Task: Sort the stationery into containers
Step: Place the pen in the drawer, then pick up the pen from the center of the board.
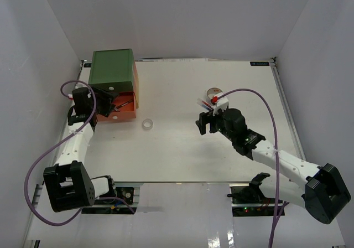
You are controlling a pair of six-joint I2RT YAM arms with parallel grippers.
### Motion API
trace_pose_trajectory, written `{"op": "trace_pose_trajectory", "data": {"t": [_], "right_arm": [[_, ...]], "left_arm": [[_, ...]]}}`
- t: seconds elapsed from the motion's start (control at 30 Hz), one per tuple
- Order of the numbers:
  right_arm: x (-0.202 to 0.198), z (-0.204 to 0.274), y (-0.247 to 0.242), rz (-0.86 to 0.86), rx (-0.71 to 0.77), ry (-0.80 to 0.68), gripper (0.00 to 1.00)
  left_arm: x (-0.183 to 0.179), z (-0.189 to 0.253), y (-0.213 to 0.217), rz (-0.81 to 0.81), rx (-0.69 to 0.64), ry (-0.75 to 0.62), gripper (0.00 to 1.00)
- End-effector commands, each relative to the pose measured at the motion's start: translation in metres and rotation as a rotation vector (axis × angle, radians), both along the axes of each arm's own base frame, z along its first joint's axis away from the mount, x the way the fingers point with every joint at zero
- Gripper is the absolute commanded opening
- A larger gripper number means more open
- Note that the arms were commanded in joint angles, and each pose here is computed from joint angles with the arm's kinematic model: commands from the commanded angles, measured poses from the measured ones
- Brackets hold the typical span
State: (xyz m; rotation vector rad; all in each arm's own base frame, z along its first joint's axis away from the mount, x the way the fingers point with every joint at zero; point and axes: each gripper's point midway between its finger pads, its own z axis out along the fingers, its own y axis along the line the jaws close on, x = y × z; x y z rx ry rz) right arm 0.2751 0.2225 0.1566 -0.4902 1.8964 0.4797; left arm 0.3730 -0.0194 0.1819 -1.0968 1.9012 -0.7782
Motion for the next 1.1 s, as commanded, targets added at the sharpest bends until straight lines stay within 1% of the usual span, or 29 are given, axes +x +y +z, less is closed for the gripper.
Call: {"op": "trace_pose_trajectory", "data": {"t": [0.0, 0.07, 0.1, 0.13, 0.17, 0.23, 0.27, 0.33, 0.37, 0.53, 0.6, 0.73, 0.93, 1.07], "right_arm": [[0.019, 0.005, -0.014, -0.069, -0.032, -0.021, 0.9], [0.029, -0.006, -0.02, -0.091, -0.072, 0.012, 0.9], [0.04, -0.001, -0.027, -0.122, -0.079, 0.009, 0.9], [0.046, -0.005, -0.032, -0.139, -0.097, 0.023, 0.9], [0.052, -0.015, -0.034, -0.146, -0.118, 0.052, 0.9], [0.069, -0.016, -0.044, -0.184, -0.118, 0.071, 0.92], [0.073, -0.029, -0.045, -0.181, -0.138, 0.106, 0.92], [0.087, -0.033, -0.053, -0.207, -0.144, 0.123, 0.93], [0.089, -0.047, -0.054, -0.198, -0.162, 0.162, 0.93], [0.104, -0.081, -0.065, -0.209, -0.206, 0.241, 0.95], [0.104, -0.099, -0.066, -0.204, -0.231, 0.278, 0.95], [0.103, -0.118, -0.065, -0.184, -0.258, 0.319, 0.96], [0.101, -0.131, -0.059, -0.159, -0.256, 0.373, 0.97], [0.093, -0.134, -0.048, -0.098, -0.229, 0.402, 0.99]], "left_arm": [[0.001, 0.032, -0.002, -0.038, 0.022, -0.082, 0.73], [-0.002, 0.036, -0.004, -0.071, 0.058, -0.096, 0.8], [-0.004, 0.04, -0.004, -0.084, 0.078, -0.107, 0.83], [-0.008, 0.048, -0.007, -0.11, 0.095, -0.125, 0.9], [-0.01, 0.051, -0.007, -0.146, 0.146, -0.139, 0.93], [-0.015, 0.061, -0.009, -0.189, 0.201, -0.168, 0.98], [-0.02, 0.063, -0.01, -0.232, 0.255, -0.177, 0.98], [-0.027, 0.065, -0.012, -0.275, 0.301, -0.184, 0.98], [-0.032, 0.068, -0.016, -0.326, 0.336, -0.205, 0.98], [-0.048, 0.063, -0.032, -0.419, 0.375, -0.212, 0.98], [-0.051, 0.063, -0.038, -0.446, 0.398, -0.223, 0.98], [-0.054, 0.064, -0.046, -0.477, 0.406, -0.229, 0.98], [-0.053, 0.062, -0.049, -0.488, 0.401, -0.226, 0.98], [-0.054, 0.062, -0.049, -0.484, 0.399, -0.222, 0.98]]}}
